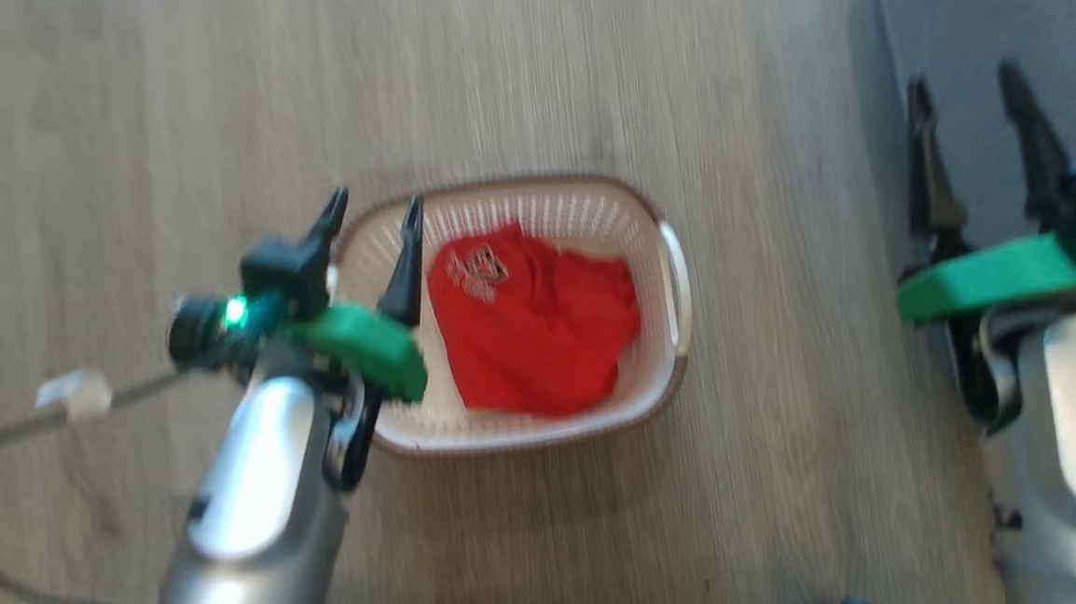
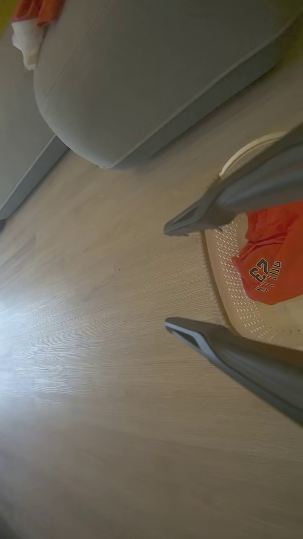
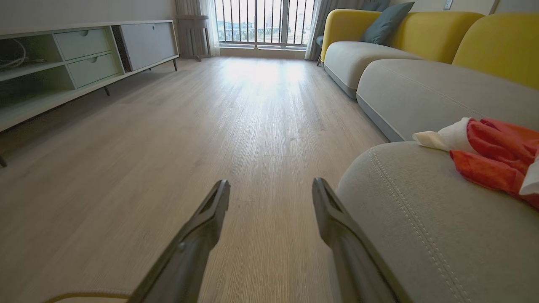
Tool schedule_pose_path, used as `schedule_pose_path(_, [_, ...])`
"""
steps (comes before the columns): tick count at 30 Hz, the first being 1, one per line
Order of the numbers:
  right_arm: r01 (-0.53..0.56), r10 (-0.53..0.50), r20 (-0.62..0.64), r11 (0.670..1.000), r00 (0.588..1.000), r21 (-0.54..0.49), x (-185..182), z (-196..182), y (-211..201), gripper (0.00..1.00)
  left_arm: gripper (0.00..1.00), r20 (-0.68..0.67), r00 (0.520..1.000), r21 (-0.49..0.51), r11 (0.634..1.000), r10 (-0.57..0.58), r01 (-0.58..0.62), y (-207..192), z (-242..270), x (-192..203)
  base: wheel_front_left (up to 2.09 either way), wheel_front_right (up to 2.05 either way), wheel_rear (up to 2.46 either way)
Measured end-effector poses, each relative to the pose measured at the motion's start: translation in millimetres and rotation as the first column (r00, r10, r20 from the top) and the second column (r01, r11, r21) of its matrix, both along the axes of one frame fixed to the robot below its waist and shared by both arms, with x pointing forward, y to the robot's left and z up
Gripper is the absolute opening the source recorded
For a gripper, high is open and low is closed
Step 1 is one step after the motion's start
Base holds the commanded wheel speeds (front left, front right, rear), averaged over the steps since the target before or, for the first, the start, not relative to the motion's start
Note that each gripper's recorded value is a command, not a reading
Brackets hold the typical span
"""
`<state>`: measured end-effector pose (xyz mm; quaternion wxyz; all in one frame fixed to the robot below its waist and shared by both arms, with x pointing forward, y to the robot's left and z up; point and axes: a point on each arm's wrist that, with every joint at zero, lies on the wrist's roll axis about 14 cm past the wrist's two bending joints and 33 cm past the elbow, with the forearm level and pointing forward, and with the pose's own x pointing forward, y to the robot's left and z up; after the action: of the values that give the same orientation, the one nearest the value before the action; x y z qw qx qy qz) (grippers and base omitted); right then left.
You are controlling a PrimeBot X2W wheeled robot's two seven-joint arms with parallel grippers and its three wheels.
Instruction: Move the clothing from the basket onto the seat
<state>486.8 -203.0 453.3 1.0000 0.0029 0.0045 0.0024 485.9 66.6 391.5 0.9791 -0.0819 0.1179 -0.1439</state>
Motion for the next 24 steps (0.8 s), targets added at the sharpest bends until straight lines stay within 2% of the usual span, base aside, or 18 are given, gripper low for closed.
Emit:
schedule_pose_path(5, [0.010, -0.010, -0.012, 1.000, 1.000, 0.008, 30.9, -25.7, -5.2, 1.00, 1.00, -0.200, 0.975, 0.087, 0.989, -0.099, 0.119, -27.2, -73.5, 28.3, 0.00, 0.00, 0.00])
schedule_pose_path(10, [0.026, -0.026, -0.062, 1.000, 0.998, 0.010, 42.2, -61.5, -14.3, 1.00, 1.00, -0.396, 0.905, 0.146, 0.962, -0.156, 0.230, -44.6, -153.0, 29.2, 0.00, 0.00, 0.00])
schedule_pose_path(15, [0.065, -0.066, -0.132, 0.998, 0.989, -0.017, 34.4, -92.5, -33.5, 1.00, 1.00, -0.575, 0.798, 0.149, 0.935, -0.183, 0.321, -59.7, -217.6, 13.9, 0.00, 0.00, 0.00])
schedule_pose_path(24, [0.110, -0.119, -0.198, 0.992, 0.973, -0.057, 18.7, -116.0, -58.1, 1.00, 1.00, -0.706, 0.681, 0.122, 0.915, -0.192, 0.384, -88.2, -269.4, 9.8, 0.00, 0.00, 0.00])
